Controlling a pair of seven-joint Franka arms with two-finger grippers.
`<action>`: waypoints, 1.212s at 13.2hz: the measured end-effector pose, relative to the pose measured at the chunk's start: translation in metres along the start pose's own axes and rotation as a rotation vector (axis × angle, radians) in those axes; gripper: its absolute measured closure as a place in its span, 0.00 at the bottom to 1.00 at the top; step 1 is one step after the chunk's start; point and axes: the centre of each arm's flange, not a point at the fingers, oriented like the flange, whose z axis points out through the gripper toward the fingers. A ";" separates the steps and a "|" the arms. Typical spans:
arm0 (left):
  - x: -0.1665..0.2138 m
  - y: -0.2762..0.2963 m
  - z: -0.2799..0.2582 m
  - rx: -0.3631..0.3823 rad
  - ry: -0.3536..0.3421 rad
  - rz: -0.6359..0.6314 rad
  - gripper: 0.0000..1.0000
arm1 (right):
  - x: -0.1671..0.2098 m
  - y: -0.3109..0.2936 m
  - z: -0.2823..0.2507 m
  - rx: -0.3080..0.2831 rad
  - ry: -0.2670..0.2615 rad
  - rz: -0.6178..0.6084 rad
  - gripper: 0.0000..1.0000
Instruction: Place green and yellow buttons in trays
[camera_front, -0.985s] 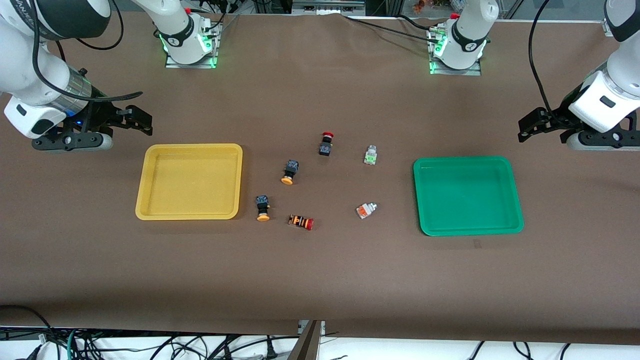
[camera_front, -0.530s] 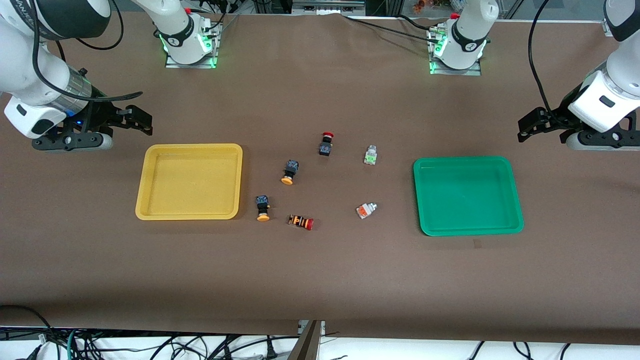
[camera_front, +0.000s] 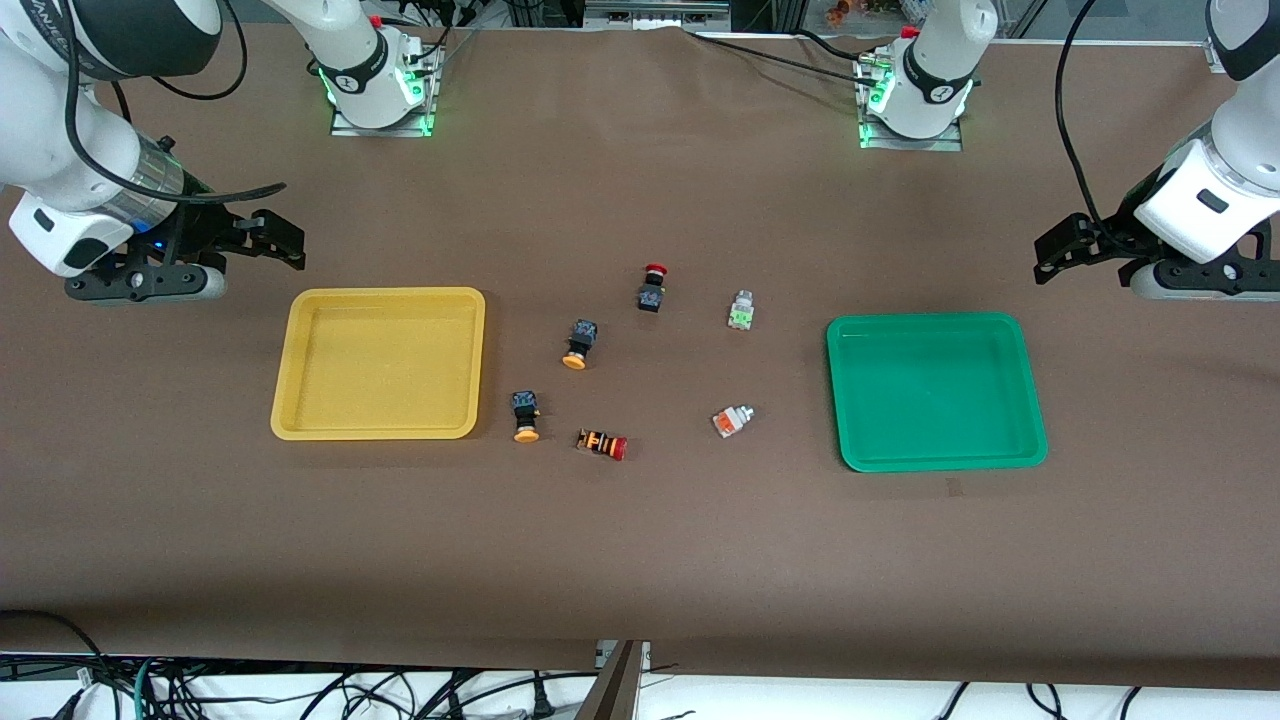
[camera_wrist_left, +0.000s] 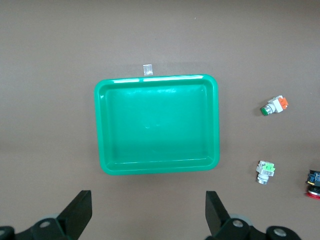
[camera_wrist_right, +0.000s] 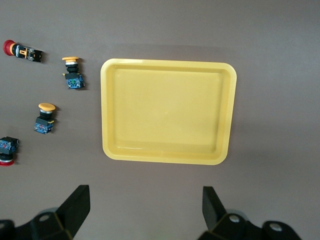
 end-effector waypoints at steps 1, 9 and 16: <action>0.000 0.000 0.000 0.000 0.000 0.000 0.00 | 0.000 0.000 0.000 0.000 0.000 0.000 0.00; 0.000 0.003 -0.001 0.000 0.002 0.005 0.00 | -0.001 -0.001 0.001 -0.001 -0.007 -0.001 0.00; -0.005 0.088 0.020 -0.004 -0.038 0.153 0.00 | -0.001 -0.001 0.001 -0.001 -0.010 -0.002 0.00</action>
